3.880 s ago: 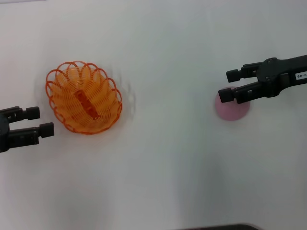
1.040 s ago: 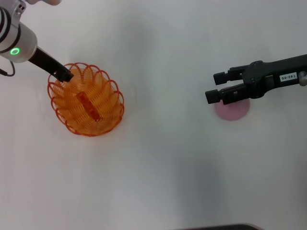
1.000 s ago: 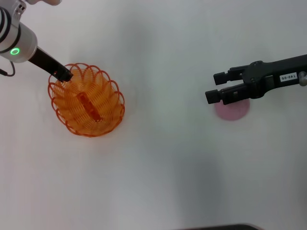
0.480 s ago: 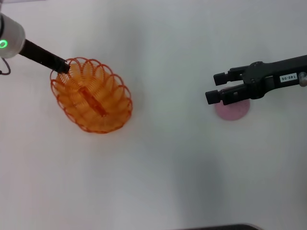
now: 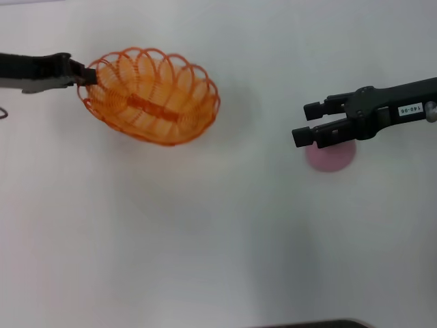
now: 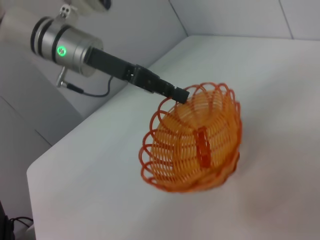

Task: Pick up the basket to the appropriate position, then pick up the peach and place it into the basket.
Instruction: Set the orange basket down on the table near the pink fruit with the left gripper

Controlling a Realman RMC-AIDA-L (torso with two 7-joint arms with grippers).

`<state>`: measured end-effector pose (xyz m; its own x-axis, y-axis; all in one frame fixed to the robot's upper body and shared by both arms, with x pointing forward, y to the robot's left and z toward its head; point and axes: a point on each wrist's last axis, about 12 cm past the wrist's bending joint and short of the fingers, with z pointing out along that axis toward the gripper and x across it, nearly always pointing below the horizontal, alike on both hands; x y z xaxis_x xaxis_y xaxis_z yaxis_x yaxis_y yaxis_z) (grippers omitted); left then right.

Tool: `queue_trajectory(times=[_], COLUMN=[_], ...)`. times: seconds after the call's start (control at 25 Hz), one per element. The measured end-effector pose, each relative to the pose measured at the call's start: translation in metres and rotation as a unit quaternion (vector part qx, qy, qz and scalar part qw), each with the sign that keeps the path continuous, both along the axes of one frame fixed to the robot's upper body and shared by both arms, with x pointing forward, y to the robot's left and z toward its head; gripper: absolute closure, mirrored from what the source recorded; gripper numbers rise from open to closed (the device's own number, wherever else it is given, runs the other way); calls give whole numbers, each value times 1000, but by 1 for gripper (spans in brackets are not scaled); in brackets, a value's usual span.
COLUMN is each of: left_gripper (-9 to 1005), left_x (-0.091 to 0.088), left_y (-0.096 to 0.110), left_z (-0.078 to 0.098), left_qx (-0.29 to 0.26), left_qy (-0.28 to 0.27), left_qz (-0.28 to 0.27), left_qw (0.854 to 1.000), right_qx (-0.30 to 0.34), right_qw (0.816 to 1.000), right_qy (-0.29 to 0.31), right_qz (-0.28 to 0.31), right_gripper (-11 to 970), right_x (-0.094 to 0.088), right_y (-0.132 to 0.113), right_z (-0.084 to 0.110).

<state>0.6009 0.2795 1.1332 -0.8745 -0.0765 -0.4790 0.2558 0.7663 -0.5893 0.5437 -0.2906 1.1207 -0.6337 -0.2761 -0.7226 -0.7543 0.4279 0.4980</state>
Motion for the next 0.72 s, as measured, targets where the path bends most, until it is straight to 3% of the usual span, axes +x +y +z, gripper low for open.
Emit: queue_trajectory(times=[0.2,0.56,0.72], left_gripper=[944,947,859], left_x=[-24,-61,-74], left_y=[17,27,32], left_z=[-19,-53,-63], left_qx=[-70,-120,-134], left_qy=[9,40,60], left_qz=[62,115,124], left_qw=[996,985,981], right_qx=[0,2,2], right_qw=[1000,1000,1000], right_qy=[0,0,1], right_qz=[0,2,1], right_gripper=[12,13,13], right_x=[0,0,0], right_y=[0,2,2], right_z=[0,0,0])
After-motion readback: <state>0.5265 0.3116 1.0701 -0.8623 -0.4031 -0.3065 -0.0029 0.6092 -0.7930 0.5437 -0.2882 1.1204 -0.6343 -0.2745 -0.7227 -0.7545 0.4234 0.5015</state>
